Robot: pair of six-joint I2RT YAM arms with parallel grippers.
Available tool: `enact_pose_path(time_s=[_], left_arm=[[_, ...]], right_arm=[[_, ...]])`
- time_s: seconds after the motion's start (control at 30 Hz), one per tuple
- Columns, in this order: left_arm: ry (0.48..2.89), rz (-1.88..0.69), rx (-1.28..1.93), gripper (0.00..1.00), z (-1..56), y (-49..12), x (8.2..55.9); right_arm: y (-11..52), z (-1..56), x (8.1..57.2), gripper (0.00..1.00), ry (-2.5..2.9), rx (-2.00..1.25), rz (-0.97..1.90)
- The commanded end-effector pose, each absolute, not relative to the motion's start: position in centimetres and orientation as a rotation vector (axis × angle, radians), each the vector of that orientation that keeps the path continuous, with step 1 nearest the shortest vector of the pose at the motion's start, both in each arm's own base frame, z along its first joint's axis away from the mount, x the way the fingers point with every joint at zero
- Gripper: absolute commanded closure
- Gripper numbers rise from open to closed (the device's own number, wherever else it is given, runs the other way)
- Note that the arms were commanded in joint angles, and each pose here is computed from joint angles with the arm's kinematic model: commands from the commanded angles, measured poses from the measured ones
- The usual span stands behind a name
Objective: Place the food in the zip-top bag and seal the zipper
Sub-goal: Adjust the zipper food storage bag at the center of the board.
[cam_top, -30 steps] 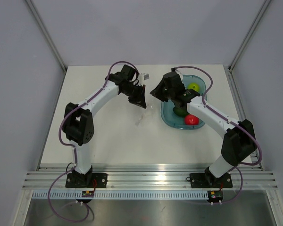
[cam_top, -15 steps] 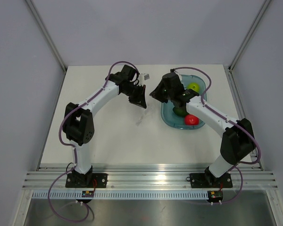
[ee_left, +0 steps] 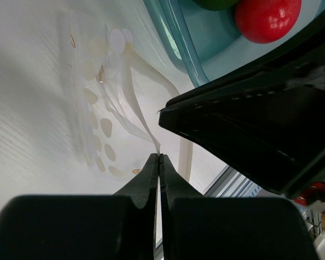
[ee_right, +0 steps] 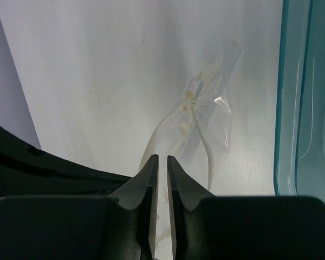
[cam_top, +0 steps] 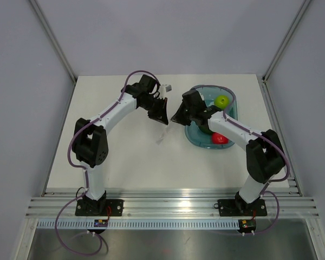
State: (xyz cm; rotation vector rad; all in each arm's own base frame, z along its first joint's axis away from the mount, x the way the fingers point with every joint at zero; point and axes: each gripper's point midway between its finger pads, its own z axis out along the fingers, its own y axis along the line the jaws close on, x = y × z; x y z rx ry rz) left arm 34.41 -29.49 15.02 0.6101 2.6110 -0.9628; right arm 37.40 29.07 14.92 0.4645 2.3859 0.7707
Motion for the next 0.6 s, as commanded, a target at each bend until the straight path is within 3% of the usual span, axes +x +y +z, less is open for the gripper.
enact_pose_path(time_s=[0.0, 0.2, 0.37, 0.57], left_arm=[[2.477, -0.962, 0.621, 1.00, 19.1, -29.9, 35.5], [2.447, -0.964, 0.619, 1.00, 20.2, -29.9, 35.6], [2.356, -0.951, 0.621, 1.00, 22.5, -29.9, 35.9], [2.327, -0.952, 0.637, 1.00, 23.8, -29.9, 35.9]], right_arm=[[30.7, 14.8, 37.2, 0.82, 2.406, 0.425, 0.829], [31.7, 12.4, 37.1, 0.82, 2.478, 0.421, 0.819], [30.9, 12.4, 37.9, 0.62, 2.490, 0.410, 0.707], [29.9, 15.1, 38.8, 0.60, 2.415, 0.398, 0.659]])
